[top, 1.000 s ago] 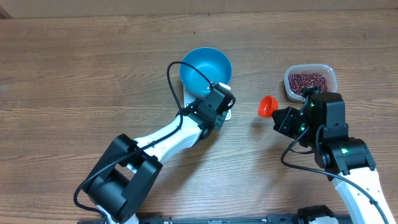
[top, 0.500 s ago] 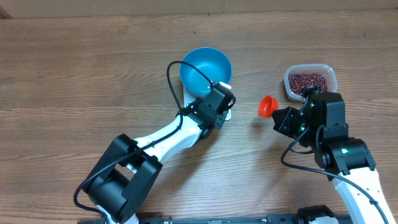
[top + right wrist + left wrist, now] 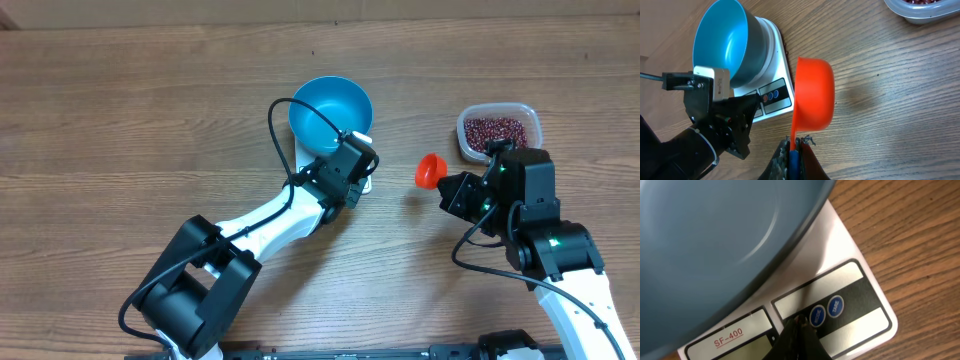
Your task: Scoop item into bowl and weigh 150g on scale
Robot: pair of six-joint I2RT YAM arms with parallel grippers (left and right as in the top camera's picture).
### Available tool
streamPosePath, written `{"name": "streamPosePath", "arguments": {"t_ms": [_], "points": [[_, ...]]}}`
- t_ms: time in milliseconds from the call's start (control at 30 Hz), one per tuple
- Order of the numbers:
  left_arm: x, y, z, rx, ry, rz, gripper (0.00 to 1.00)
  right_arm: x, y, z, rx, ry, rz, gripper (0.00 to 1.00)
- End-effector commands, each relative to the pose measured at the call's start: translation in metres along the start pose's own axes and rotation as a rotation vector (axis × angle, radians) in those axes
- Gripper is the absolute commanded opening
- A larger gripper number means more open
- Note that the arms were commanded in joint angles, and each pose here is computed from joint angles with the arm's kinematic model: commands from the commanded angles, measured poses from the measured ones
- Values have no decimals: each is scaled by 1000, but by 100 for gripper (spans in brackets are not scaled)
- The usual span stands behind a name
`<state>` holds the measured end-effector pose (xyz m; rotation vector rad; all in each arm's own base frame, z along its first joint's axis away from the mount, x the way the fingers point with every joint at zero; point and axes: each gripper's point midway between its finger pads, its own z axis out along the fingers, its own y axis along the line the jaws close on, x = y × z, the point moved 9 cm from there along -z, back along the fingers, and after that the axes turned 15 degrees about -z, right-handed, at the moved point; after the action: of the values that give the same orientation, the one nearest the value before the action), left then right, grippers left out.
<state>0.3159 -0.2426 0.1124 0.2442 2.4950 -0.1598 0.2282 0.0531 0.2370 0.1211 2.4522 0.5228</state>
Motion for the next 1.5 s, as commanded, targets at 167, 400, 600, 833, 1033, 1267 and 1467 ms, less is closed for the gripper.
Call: {"name": "streamPosePath", "arguments": {"t_ms": [167, 400, 600, 833, 1033, 1267, 1467], "points": [[9, 4, 9, -12, 30, 26, 5, -10, 5, -7, -5, -42, -18, 4], [14, 4, 15, -19, 47, 30, 4, -10, 5, -7, -1, -43, -18, 4], [14, 4, 17, -18, 45, 30, 4, -10, 5, -7, 1, -47, -19, 4], [14, 4, 18, -23, 42, 29, 4, -11, 5, -7, 1, -47, -19, 4], [15, 6, 19, -26, 46, 28, 4, -10, 5, -7, 1, -46, -19, 4], [20, 7, 28, -35, 64, 24, 4, -11, 5, -7, 0, -47, -19, 4], [21, 7, 29, -34, 70, 23, 4, -11, 5, -7, 1, -48, -19, 4]]}}
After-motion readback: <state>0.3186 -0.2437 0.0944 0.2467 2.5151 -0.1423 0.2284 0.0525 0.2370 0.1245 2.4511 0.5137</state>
